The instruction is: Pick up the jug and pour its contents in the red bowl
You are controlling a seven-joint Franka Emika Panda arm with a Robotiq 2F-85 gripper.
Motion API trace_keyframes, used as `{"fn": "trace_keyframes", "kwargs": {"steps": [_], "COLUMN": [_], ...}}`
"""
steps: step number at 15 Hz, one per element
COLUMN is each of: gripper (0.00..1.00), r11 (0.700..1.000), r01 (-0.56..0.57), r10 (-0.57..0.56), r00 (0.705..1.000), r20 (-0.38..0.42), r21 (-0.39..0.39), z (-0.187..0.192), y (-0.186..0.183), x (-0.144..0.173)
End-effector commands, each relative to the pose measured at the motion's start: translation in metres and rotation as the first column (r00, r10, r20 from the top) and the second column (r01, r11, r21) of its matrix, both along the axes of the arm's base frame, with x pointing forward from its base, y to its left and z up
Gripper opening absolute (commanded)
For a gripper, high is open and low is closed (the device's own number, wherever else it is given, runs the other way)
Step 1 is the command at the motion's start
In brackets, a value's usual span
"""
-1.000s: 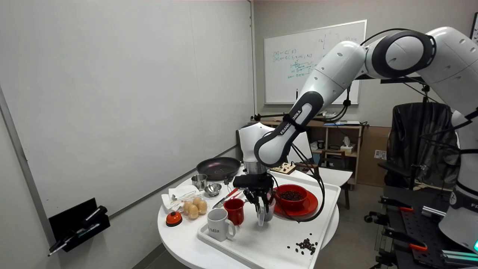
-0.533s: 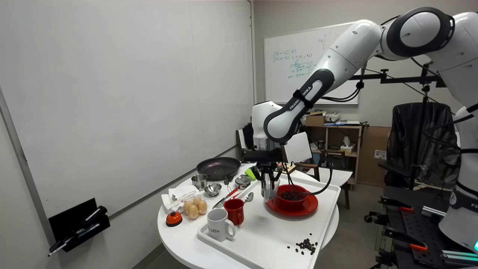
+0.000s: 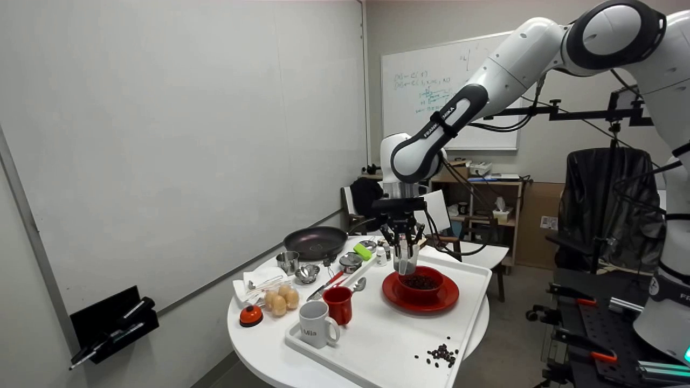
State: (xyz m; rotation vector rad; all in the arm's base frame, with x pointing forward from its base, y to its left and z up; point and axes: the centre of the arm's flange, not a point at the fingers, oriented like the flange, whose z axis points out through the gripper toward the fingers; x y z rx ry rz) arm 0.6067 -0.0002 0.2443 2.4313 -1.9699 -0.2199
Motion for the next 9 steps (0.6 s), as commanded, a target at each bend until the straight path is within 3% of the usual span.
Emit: {"fn": "trace_keyframes", "kwargs": {"steps": [1,6,9], "gripper": [0.07,0.07,0.07], "r11": [0.995,0.977,0.945], "r01": [0.001,0.046,0.049], "r10": [0.004,-0.025,-0.014], "r00": [0.999,0.995,0.994], "r20": [-0.046,-0.098,-0.110], "r21": [0.103,0.210,0.324], "z": [0.012,0.003,-0.001], "y": [-0.023,-0.050,-0.064], "x": [-0.011,-0.020,-0.023]}}
